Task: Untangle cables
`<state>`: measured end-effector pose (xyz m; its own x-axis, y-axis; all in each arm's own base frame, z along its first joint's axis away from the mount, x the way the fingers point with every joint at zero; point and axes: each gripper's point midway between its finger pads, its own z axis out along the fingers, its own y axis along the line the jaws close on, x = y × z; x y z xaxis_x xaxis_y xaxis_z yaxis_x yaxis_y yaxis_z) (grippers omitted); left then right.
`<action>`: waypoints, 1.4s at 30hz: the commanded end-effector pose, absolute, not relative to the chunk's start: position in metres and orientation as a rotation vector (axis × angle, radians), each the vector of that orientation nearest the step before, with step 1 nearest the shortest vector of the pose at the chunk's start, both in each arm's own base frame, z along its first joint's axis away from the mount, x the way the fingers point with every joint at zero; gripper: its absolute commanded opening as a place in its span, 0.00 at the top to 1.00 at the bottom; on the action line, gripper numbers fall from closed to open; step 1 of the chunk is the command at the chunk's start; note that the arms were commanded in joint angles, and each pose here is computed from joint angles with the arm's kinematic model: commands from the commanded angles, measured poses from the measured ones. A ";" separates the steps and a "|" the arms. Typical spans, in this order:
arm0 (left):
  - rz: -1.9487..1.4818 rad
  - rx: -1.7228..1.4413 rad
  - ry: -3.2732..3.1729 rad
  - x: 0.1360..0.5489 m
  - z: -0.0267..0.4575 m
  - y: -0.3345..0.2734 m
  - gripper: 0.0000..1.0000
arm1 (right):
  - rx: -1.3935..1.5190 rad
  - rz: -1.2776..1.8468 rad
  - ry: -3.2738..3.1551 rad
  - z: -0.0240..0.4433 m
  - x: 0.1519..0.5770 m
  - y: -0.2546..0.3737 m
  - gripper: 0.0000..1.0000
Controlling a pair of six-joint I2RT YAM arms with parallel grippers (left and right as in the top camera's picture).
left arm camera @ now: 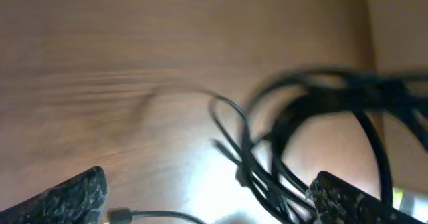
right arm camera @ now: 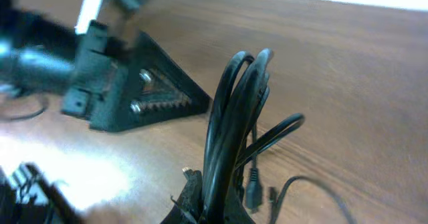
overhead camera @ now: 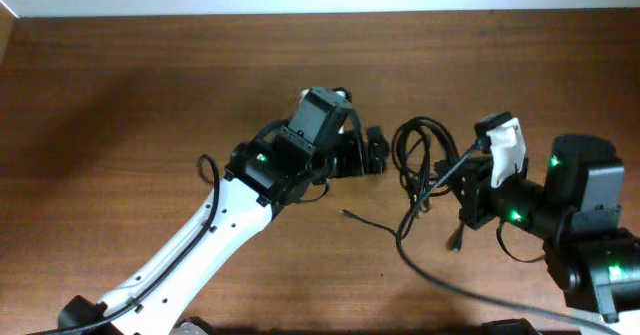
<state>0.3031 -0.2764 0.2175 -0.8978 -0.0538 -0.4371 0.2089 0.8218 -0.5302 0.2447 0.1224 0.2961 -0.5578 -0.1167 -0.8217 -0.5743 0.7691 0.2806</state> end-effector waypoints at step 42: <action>-1.235 0.829 2.223 0.283 0.268 -0.267 1.00 | -0.722 0.907 1.760 0.364 0.219 0.157 0.93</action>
<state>0.2783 -0.2712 0.2589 -0.7392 0.2870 -0.6093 0.6708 0.3950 -0.6277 0.2058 0.1684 0.3613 -0.2987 -0.0950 -0.9496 -0.8723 0.4309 0.2313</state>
